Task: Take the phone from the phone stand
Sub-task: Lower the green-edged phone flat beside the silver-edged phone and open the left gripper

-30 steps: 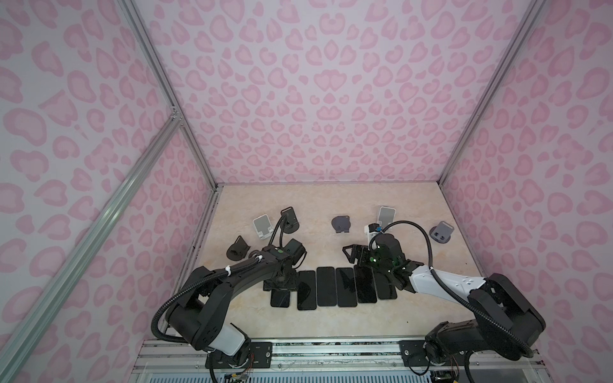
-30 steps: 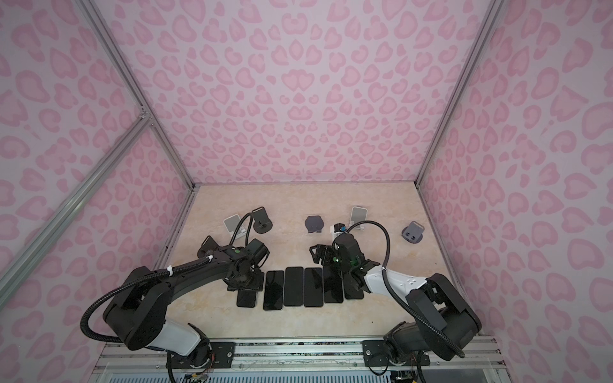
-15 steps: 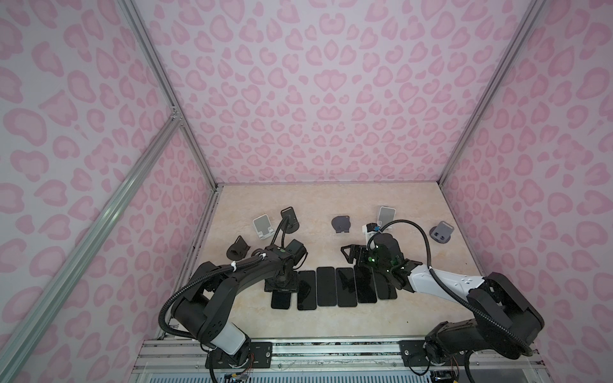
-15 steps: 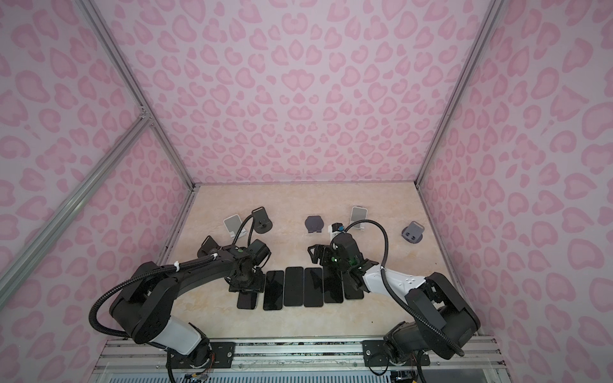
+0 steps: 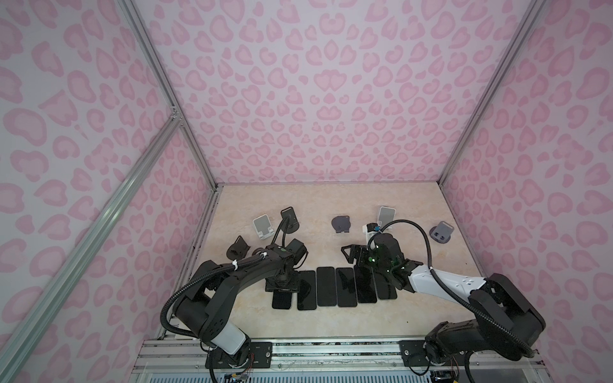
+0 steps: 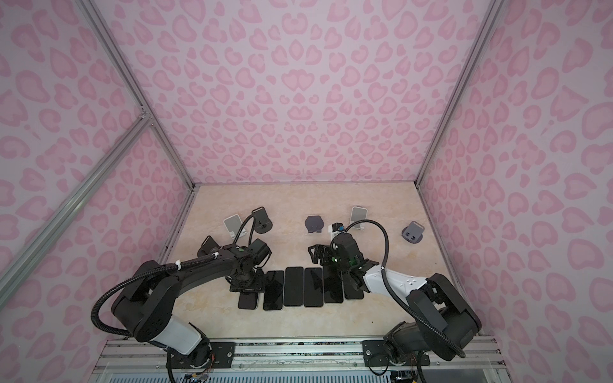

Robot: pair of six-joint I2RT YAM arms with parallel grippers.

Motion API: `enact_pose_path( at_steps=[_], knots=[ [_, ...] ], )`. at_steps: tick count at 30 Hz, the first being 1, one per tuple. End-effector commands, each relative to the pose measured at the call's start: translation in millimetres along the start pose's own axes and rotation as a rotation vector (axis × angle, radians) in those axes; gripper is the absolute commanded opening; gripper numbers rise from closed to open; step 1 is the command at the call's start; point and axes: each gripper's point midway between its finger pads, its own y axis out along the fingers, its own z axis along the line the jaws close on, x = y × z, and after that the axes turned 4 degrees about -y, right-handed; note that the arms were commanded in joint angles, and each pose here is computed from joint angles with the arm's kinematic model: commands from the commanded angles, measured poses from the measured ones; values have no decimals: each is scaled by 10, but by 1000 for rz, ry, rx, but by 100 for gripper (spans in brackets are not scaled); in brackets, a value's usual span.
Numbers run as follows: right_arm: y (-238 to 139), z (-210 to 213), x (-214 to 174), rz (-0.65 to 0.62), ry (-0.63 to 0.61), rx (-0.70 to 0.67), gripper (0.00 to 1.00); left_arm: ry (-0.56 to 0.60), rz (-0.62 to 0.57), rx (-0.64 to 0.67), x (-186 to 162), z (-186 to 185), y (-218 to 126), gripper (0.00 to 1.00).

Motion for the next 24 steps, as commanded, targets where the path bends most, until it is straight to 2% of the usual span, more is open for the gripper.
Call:
enact_pose_path(
  at_steps=[1,24],
  knots=[
    [-1,-23,-4,0,-13,-15,90,12,21,-11,-37,-30,53,76],
    [43,-50,-34,13,-24,-31,90,5,22,-21,-41,-52,153,81]
  ],
)
